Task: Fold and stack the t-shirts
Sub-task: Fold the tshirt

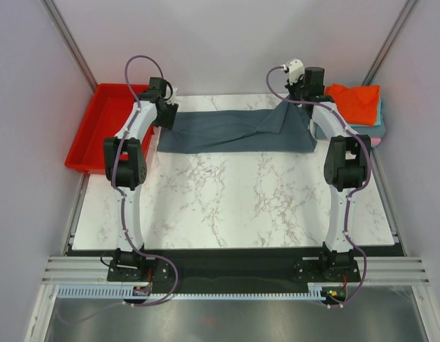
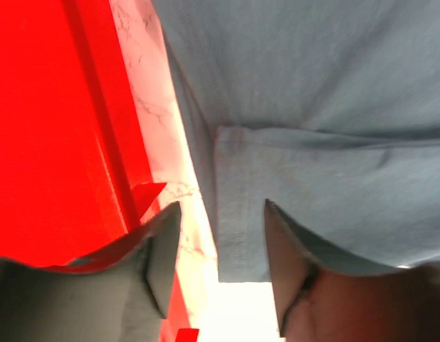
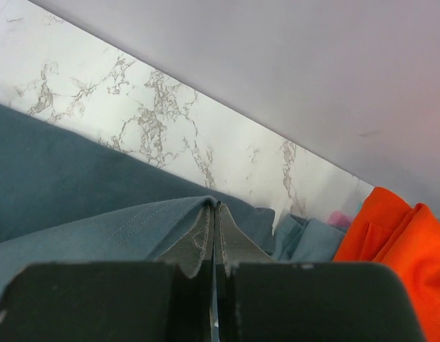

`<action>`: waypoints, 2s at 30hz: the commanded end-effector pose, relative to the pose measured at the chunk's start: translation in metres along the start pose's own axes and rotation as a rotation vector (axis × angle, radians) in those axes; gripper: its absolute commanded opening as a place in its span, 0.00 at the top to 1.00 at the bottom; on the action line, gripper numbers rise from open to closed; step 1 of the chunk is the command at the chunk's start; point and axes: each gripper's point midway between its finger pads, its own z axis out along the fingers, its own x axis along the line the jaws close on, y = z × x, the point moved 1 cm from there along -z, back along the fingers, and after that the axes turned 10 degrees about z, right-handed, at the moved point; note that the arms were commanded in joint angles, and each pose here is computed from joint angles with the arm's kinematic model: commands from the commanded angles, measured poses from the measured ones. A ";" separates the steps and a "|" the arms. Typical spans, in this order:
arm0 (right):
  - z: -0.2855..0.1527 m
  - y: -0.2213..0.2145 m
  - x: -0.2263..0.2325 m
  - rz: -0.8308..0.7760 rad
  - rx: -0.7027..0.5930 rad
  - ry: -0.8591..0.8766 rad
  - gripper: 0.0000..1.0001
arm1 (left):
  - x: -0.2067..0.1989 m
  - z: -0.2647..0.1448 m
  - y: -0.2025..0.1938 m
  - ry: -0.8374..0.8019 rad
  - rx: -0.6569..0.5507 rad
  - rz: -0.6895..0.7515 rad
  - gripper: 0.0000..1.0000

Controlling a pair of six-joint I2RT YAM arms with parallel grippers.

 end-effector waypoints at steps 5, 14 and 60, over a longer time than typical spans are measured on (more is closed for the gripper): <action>0.000 0.023 -0.001 0.005 -0.070 -0.020 1.00 | 0.006 0.019 0.021 0.043 -0.055 0.013 0.39; -0.002 0.019 0.004 -0.003 -0.056 -0.020 1.00 | 0.002 0.043 0.020 0.040 -0.046 0.034 0.49; 0.032 0.010 0.016 -0.029 -0.076 -0.066 1.00 | 0.052 0.013 0.028 0.319 -0.052 0.005 0.98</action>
